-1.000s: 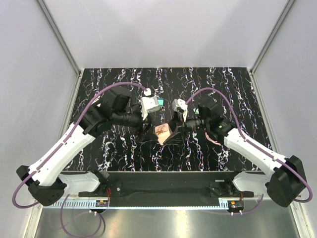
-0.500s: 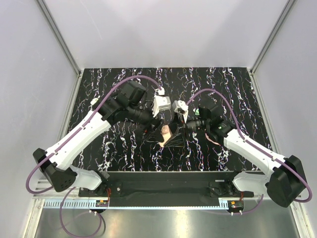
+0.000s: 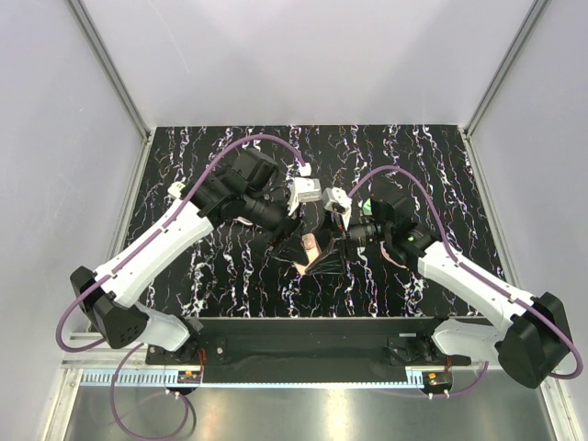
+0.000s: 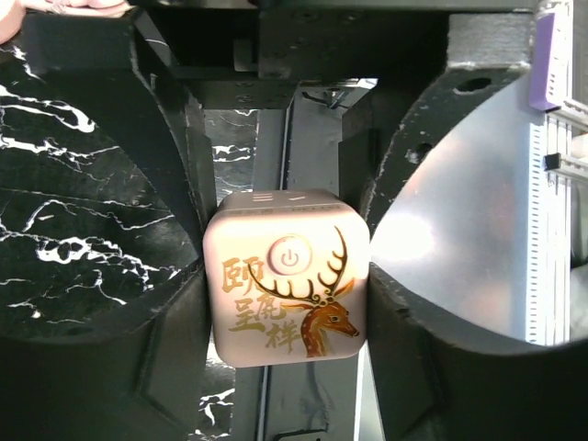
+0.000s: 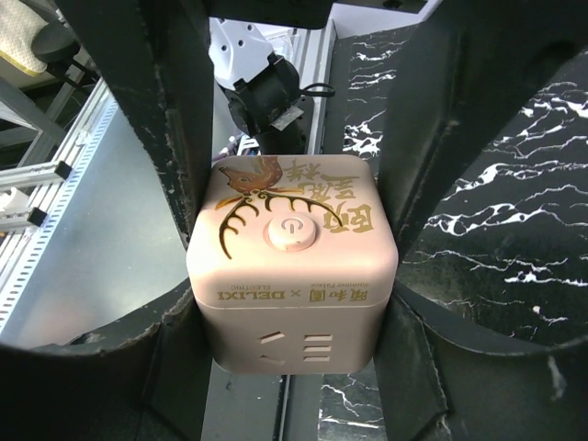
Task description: Insert the plug
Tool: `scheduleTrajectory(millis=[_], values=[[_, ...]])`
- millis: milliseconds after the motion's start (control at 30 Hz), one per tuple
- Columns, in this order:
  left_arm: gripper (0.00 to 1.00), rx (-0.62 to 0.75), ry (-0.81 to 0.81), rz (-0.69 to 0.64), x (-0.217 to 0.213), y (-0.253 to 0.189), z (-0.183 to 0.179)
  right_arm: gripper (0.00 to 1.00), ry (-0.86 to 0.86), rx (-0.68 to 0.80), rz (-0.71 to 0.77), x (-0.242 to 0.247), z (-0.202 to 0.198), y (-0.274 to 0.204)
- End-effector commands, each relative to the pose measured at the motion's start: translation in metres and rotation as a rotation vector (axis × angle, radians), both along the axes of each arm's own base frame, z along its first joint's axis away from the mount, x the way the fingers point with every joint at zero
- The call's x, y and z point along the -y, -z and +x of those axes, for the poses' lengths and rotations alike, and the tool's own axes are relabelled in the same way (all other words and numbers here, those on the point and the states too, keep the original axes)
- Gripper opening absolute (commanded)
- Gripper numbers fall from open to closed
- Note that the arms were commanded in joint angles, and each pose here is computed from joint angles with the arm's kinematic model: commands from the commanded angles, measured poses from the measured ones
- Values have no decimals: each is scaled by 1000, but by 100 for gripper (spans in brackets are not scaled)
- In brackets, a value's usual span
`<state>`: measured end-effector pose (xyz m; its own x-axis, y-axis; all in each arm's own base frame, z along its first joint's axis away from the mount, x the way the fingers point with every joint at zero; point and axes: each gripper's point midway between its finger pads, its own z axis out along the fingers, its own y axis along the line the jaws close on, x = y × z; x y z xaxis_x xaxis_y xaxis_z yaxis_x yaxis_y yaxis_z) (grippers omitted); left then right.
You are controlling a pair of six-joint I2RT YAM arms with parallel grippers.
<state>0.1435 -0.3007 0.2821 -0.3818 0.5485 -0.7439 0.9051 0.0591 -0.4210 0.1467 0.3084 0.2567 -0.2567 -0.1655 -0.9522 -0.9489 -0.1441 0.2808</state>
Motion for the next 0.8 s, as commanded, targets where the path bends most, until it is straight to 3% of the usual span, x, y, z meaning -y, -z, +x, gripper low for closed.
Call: scheduleTrajectory(millis=[0,33,133,167,233,300,333,433,467,767], values=[[46,-4,52,-80,12,-16,-1,0,-62,71,59,-1,-11,-18],[28,-6,47,-74,11,-14,-1,0,-58,74,58,-1,-11,-17],[3,10,16,-42,8,-7,4,1,-35,78,55,-1,-8,-18],[0,13,5,-28,7,-3,6,9,-16,83,56,-1,-5,-20],[0,51,-64,25,2,5,19,42,40,86,43,-1,3,-18],[0,89,-132,74,-5,12,33,61,93,99,41,0,9,-22],[0,95,-153,84,-9,14,38,77,115,100,42,2,10,-25],[0,135,-272,125,-30,17,64,88,172,136,61,10,9,-41],[0,144,-303,143,-37,21,69,98,188,135,79,15,4,-52],[0,346,-701,261,-134,23,176,100,353,167,133,48,-10,-70]])
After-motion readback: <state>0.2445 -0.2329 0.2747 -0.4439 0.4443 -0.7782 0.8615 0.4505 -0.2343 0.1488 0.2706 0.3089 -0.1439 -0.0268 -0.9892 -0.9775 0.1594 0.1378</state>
